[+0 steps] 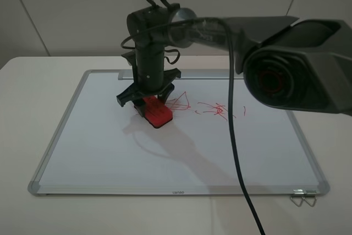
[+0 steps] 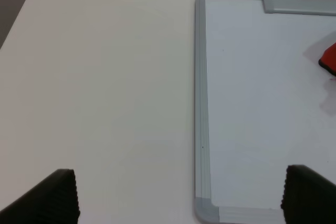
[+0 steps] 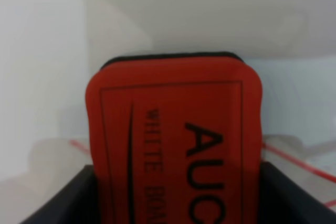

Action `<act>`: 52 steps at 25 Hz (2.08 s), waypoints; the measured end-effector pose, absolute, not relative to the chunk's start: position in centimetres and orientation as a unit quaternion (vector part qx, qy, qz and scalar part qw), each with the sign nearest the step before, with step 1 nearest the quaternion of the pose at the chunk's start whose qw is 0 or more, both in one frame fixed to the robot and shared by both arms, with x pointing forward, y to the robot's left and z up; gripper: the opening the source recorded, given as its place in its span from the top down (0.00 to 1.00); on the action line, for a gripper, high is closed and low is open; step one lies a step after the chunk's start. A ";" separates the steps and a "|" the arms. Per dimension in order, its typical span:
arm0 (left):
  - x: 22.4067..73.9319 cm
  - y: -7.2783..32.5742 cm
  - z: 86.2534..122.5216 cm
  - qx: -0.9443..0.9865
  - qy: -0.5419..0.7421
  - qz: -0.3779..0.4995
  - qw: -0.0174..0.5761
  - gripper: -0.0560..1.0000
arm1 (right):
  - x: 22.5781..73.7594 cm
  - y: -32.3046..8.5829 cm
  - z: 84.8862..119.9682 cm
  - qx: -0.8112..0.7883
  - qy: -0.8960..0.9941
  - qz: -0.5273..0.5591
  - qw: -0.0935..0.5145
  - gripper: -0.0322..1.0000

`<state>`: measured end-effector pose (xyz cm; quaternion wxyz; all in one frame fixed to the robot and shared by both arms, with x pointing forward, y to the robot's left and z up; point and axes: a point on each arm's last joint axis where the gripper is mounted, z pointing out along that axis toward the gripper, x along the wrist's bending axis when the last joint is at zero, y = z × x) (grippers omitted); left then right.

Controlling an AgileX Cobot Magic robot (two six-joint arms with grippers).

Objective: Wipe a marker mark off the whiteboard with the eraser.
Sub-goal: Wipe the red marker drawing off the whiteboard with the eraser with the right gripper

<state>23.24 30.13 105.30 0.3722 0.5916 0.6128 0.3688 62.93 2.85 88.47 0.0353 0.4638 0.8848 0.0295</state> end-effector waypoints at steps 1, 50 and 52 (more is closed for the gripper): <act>23.2 30.1 105.3 0.592 0.613 0.369 0.372 0.21 | 63.5 2.2 88.5 0.471 0.881 0.029 0.036 0.47; 23.2 30.1 105.3 0.592 0.613 0.369 0.372 0.21 | 58.8 7.2 88.4 0.408 0.912 0.029 0.038 0.47; 23.2 30.1 105.3 0.592 0.613 0.369 0.372 0.21 | 59.6 6.5 88.4 0.417 0.908 0.028 0.040 0.47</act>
